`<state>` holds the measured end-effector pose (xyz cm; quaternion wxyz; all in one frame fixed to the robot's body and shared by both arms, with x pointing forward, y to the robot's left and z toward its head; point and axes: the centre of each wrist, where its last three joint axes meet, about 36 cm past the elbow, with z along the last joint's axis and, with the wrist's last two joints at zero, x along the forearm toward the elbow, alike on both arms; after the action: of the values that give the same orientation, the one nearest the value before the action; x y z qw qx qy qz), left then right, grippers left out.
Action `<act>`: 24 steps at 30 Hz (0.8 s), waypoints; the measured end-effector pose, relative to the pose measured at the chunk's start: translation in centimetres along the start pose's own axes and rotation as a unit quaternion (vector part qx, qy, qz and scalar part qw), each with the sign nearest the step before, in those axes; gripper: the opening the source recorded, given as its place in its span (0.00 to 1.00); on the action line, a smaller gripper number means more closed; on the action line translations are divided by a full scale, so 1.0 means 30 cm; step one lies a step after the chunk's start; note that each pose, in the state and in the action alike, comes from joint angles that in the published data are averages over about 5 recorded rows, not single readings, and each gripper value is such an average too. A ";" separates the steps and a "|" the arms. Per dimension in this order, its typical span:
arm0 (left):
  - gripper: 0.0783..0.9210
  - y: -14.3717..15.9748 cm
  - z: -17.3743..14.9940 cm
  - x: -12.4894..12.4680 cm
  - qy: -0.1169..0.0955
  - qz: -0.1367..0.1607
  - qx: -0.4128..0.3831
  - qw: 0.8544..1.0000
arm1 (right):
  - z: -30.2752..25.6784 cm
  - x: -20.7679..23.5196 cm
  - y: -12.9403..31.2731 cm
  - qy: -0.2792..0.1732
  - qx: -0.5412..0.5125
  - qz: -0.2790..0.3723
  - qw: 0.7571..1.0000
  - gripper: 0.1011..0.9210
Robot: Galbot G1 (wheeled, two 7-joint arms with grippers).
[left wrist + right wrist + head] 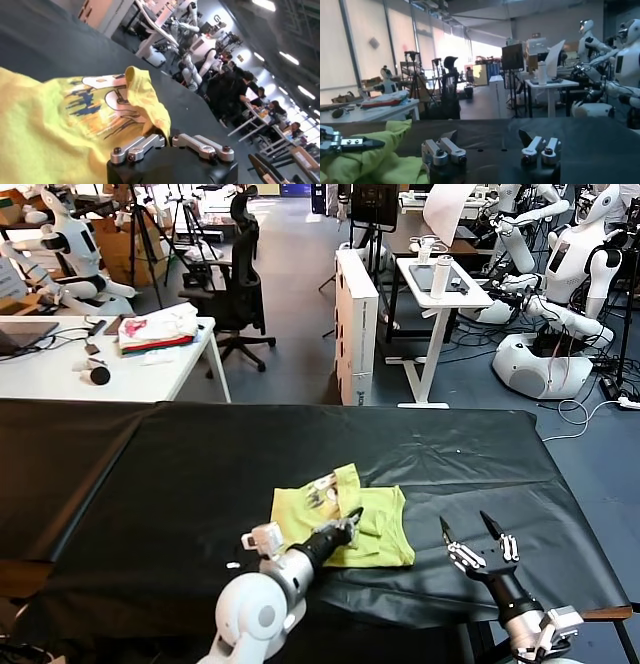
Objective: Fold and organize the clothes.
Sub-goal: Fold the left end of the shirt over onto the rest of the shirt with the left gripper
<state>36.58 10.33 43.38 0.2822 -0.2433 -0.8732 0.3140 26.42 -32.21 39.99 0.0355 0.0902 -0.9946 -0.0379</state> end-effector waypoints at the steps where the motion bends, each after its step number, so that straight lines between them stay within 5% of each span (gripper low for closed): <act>1: 0.12 -0.002 0.004 -0.006 0.001 0.001 0.002 1.000 | 0.000 -0.001 0.000 0.000 0.000 0.000 1.000 0.98; 13: 0.16 0.014 0.070 -0.057 0.009 -0.010 -0.002 1.000 | 0.000 -0.001 0.001 -0.001 -0.001 0.001 1.000 0.98; 24: 0.88 0.019 0.126 -0.086 0.022 -0.016 -0.008 1.000 | 0.005 -0.018 -0.001 0.002 0.010 -0.008 1.000 0.98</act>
<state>36.14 7.62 39.70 0.3045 -0.2386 -0.8731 0.2966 26.95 -32.11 39.80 0.0361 0.0987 -0.9941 -0.0284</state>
